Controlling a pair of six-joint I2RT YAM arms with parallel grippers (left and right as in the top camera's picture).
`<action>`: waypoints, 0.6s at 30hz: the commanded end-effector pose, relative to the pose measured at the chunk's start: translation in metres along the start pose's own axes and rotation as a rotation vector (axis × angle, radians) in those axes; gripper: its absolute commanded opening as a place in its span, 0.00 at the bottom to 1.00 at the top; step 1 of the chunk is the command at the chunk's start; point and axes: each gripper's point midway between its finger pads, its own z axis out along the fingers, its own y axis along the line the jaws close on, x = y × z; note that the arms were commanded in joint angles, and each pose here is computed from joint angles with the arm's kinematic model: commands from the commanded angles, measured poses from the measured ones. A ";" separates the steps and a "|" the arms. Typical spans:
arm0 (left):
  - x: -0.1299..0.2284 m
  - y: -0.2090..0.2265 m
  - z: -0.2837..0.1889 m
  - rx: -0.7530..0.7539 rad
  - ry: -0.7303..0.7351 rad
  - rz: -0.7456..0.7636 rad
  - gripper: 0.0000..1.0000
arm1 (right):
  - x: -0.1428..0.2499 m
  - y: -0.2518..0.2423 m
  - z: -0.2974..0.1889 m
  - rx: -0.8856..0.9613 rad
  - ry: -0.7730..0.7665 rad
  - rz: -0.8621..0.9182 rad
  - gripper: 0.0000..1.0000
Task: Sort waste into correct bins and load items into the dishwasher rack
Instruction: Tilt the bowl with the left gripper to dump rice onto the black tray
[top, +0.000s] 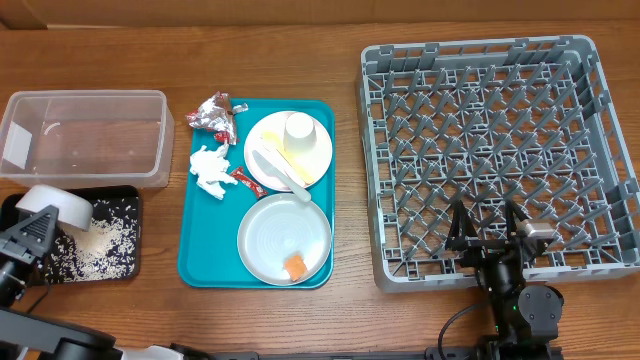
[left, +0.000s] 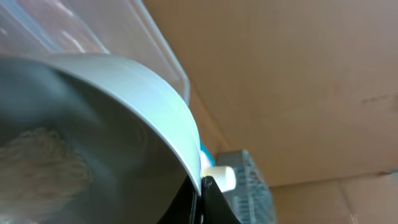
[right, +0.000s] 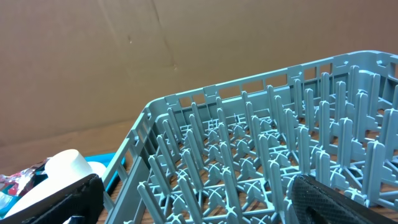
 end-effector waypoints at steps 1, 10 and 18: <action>-0.003 -0.016 -0.003 0.093 -0.049 0.105 0.04 | 0.002 -0.002 0.000 0.007 -0.004 -0.004 1.00; -0.002 -0.015 -0.003 0.084 -0.044 0.113 0.04 | 0.002 -0.002 0.000 0.007 -0.004 -0.003 1.00; -0.001 -0.012 -0.004 0.069 -0.041 0.137 0.04 | 0.002 -0.002 0.000 0.007 -0.004 -0.004 1.00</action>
